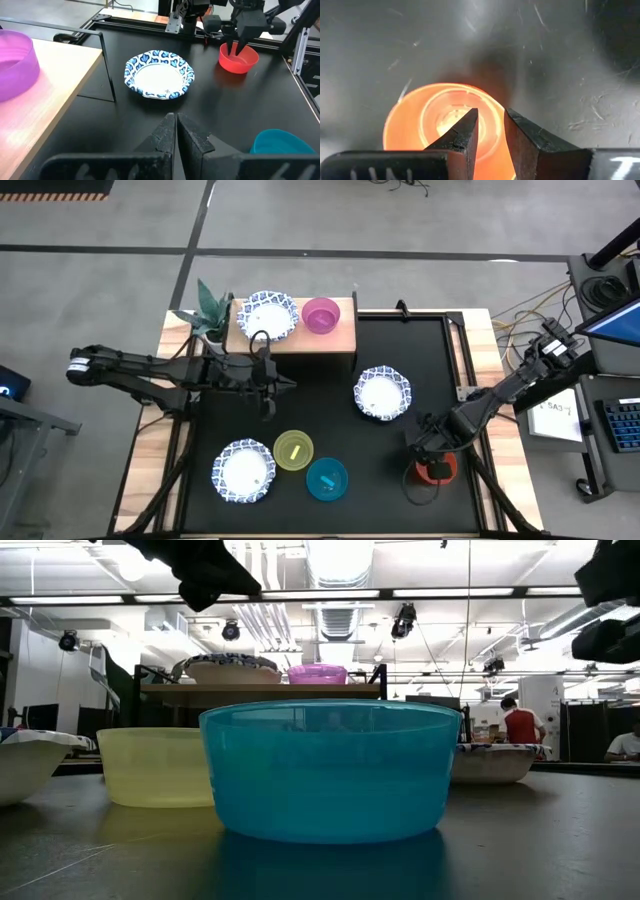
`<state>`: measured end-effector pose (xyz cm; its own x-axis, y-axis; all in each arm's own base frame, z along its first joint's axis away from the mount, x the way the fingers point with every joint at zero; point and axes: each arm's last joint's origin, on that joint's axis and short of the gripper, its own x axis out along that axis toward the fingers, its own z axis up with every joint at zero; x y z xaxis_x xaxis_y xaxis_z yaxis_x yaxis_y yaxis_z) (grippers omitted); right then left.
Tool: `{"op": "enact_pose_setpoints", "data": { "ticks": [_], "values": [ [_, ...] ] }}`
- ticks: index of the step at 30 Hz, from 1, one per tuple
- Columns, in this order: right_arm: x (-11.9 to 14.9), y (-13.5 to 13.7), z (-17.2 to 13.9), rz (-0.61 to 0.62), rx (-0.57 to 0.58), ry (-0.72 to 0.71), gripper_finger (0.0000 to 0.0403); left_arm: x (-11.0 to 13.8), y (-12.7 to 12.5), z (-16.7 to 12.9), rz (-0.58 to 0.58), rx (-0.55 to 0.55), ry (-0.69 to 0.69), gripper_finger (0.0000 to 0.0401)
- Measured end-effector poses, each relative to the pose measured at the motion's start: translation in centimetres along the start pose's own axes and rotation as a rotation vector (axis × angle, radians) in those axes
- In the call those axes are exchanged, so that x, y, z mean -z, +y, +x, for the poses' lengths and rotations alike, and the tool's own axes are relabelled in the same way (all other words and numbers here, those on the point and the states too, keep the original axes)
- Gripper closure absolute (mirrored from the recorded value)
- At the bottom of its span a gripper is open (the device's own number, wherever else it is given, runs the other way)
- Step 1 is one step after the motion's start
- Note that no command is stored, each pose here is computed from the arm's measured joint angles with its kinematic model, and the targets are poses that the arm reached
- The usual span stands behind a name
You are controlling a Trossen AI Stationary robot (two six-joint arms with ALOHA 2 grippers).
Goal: Place and stack bowls onto a shelf
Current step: Stack the orange bowl on top of the purple bowl on the shelf
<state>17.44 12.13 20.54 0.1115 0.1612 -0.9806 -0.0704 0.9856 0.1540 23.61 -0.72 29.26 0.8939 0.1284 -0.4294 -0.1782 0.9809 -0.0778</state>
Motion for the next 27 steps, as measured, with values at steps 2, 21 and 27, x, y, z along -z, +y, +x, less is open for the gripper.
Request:
{"op": "enact_pose_setpoints", "data": {
  "ticks": [2,21,27],
  "values": [
    [0.1,0.3,0.4,-0.014,0.003,0.025,0.0319,0.0,0.0,0.0,0.0,0.0,0.0,0.0401],
    [-0.7,1.4,-0.2,-0.066,-0.019,0.109,0.0279,0.0,0.0,0.1,0.001,-0.001,0.002,0.0401],
    [-1.8,2.0,-2.3,-0.132,0.022,0.028,0.0335,0.0,0.0,0.1,0.004,-0.001,0.003,0.0401]
  ]
}}
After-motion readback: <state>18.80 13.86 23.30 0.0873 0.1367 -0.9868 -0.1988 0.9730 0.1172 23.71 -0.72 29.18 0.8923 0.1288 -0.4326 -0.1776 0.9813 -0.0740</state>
